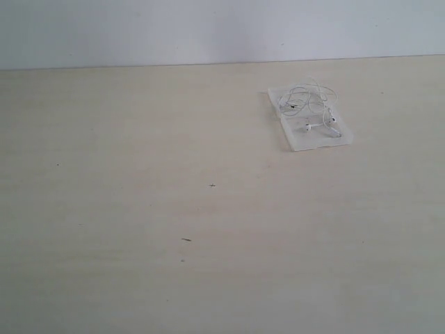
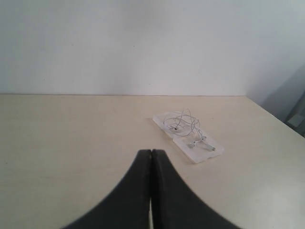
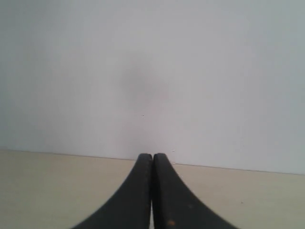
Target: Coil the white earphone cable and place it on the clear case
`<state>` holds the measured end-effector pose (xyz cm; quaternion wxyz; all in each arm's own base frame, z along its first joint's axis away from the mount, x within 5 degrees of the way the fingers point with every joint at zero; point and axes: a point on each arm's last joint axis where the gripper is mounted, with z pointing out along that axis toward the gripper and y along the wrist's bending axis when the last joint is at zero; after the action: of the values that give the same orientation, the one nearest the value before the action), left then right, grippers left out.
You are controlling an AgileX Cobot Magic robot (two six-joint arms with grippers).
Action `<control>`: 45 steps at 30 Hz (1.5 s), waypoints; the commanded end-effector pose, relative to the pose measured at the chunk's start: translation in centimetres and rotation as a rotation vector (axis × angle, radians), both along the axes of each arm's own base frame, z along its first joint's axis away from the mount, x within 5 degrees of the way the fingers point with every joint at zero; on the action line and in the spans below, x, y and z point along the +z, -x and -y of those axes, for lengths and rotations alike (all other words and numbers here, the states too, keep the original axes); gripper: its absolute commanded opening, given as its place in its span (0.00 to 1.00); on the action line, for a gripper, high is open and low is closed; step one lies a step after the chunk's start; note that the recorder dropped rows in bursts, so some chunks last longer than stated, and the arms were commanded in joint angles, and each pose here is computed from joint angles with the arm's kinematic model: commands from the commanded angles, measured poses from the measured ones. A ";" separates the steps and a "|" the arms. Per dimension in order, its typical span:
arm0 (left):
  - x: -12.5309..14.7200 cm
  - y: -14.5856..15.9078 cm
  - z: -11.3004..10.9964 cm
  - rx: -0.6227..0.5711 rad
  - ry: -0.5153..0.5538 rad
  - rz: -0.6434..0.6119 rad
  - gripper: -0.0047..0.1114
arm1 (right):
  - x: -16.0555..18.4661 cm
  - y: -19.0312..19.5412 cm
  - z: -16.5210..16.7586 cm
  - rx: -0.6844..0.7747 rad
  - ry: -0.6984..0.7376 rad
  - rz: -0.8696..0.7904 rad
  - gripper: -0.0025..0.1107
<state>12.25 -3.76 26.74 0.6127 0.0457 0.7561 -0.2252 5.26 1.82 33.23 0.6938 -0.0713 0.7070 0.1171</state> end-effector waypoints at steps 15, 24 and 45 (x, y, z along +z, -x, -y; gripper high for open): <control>0.0 0.2 0.1 -0.004 0.001 0.007 0.04 | -11.9 -0.3 0.9 -0.113 0.120 0.125 0.02; -0.1 0.2 0.1 -0.016 -0.048 0.009 0.04 | -12.5 -0.3 0.7 -0.085 -0.092 0.014 0.02; 1.4 6.5 -0.8 0.058 -0.145 0.387 0.04 | -12.5 -0.3 0.7 -0.085 -0.092 0.014 0.02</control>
<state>6.30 -3.38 29.17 0.7392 0.1191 0.6435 -0.1593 5.56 1.12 20.86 0.7050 -0.0132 0.6991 0.1185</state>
